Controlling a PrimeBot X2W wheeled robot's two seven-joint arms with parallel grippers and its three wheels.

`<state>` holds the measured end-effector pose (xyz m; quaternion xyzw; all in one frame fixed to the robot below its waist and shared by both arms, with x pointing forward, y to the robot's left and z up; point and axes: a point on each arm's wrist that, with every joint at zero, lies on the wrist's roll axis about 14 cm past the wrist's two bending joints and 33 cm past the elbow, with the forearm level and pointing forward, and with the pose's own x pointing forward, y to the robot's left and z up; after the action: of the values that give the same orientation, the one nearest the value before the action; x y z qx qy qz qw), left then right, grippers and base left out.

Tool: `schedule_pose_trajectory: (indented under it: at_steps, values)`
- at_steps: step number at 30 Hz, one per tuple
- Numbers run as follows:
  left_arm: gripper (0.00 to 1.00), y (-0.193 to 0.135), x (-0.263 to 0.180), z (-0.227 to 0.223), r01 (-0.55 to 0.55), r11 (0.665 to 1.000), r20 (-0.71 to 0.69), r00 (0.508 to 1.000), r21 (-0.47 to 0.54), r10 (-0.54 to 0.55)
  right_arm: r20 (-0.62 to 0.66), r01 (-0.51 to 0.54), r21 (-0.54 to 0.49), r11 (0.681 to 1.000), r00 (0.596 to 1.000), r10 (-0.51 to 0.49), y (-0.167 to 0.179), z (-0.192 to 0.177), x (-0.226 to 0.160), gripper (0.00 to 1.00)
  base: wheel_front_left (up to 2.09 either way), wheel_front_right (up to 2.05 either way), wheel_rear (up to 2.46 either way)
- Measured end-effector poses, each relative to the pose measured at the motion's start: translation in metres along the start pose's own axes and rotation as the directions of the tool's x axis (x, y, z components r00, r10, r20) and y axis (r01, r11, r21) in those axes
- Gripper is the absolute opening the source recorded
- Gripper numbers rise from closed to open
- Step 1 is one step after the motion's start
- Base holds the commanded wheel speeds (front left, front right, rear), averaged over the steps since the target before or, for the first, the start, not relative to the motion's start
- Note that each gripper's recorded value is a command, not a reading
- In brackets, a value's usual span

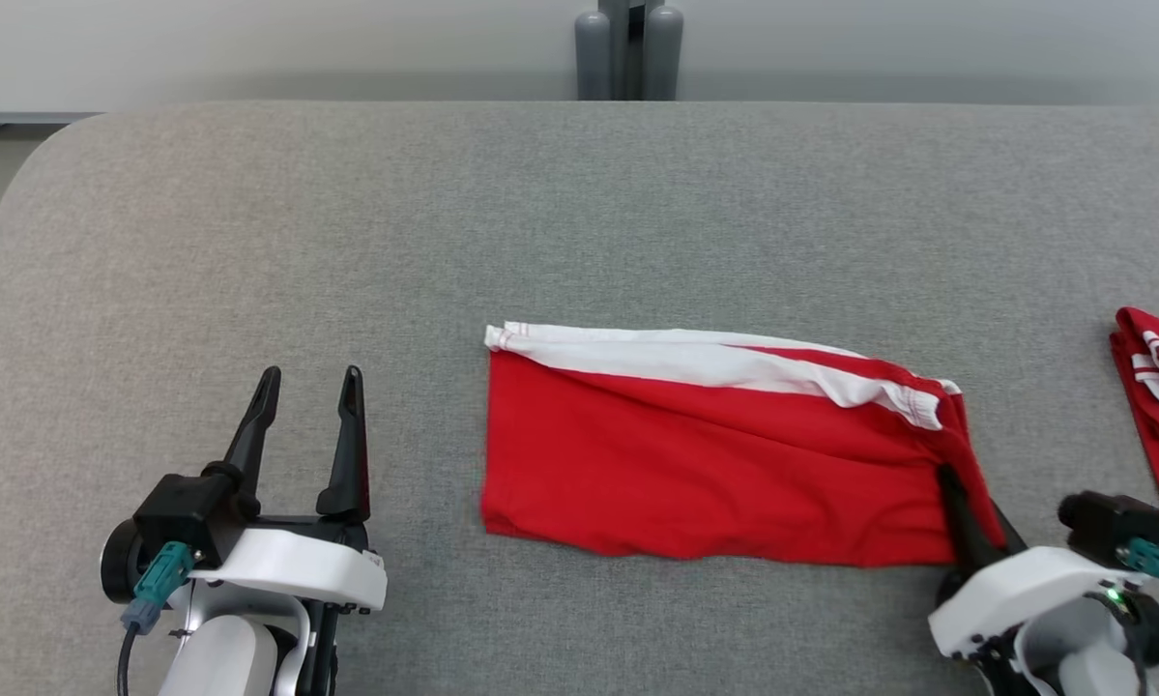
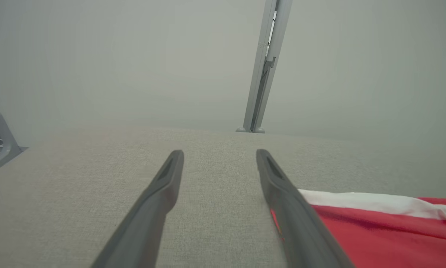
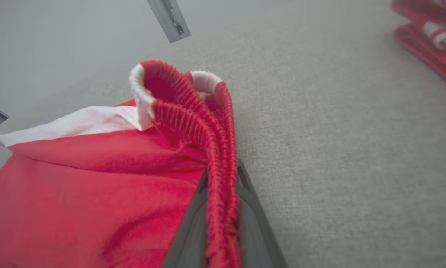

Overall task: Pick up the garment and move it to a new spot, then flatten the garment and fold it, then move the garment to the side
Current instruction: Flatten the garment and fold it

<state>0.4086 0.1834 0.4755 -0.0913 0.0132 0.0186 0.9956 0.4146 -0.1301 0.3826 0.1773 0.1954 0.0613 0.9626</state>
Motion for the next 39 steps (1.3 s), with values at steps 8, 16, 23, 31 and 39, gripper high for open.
schedule_pose_trajectory:
  at_steps: [8, 16, 23, 31, 39]
  values:
    - [1.00, -0.012, 0.003, 0.001, 0.036, 0.999, -0.002, 0.999, 0.002, -0.036, 0.052, 0.051, 0.044, 0.998, 0.997, -0.054, -0.024, 0.025, -0.028, 0.00, 0.00, 0.00, 0.00]
    - [1.00, -0.018, 0.002, 0.006, 0.056, 0.998, 0.011, 0.998, 0.003, -0.056, 0.139, -0.213, -0.018, 0.977, 0.967, 0.214, 0.070, 0.067, -0.029, 0.00, 0.00, 0.00, 0.00]
    - [1.00, -0.015, -0.001, 0.008, 0.047, 0.999, 0.013, 0.999, 0.002, -0.047, 0.102, -0.379, -0.044, 0.924, 0.919, 0.382, 0.131, 0.061, -0.022, 0.00, 0.00, 0.00, 0.00]
    - [1.00, -0.009, -0.003, 0.006, 0.027, 1.000, 0.007, 1.000, -0.003, -0.027, 0.009, -0.508, -0.037, 0.861, 0.861, 0.508, 0.180, 0.031, 0.003, 0.00, 0.00, 0.00, 0.00]
    - [1.00, -0.008, -0.002, -0.005, 0.022, 1.000, -0.021, 1.000, -0.007, -0.022, -0.082, -0.560, -0.016, 0.829, 0.827, 0.557, 0.202, 0.000, 0.022, 0.33, 0.00, 0.00, 0.00]
